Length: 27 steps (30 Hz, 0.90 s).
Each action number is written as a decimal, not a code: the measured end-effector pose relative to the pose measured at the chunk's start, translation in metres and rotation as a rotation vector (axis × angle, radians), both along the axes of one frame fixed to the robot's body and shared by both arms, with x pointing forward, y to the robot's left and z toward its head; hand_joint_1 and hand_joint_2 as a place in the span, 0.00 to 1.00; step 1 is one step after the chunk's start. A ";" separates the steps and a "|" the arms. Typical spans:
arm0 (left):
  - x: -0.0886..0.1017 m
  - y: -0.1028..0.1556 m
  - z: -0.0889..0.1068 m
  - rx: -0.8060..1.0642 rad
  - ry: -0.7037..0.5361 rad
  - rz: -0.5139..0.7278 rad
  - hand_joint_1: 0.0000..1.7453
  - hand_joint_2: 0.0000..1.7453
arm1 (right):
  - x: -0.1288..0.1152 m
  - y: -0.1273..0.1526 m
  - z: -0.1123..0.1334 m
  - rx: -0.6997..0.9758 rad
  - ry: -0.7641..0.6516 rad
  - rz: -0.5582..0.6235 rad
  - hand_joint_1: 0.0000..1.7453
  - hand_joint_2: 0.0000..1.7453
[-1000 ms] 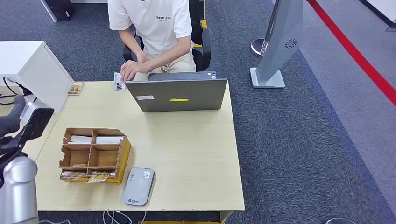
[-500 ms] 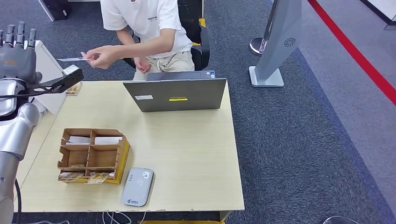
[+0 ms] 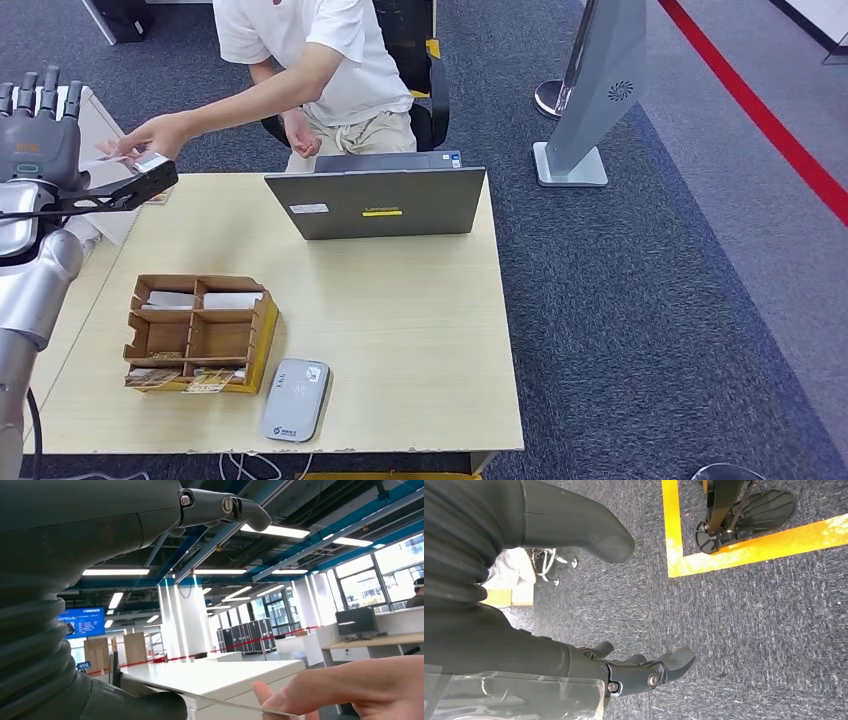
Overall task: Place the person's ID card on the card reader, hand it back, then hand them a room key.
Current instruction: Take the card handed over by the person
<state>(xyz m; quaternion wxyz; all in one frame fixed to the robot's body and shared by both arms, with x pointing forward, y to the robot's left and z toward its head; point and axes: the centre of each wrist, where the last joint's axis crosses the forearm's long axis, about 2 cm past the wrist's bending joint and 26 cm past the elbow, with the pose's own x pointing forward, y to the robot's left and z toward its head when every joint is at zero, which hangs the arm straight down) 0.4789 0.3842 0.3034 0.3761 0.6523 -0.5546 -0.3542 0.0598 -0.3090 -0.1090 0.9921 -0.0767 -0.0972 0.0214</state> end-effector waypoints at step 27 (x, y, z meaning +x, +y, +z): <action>-0.012 0.001 -0.011 0.010 -0.064 -0.046 1.00 1.00 | 0.000 0.000 0.000 0.002 -0.007 0.005 0.00 1.00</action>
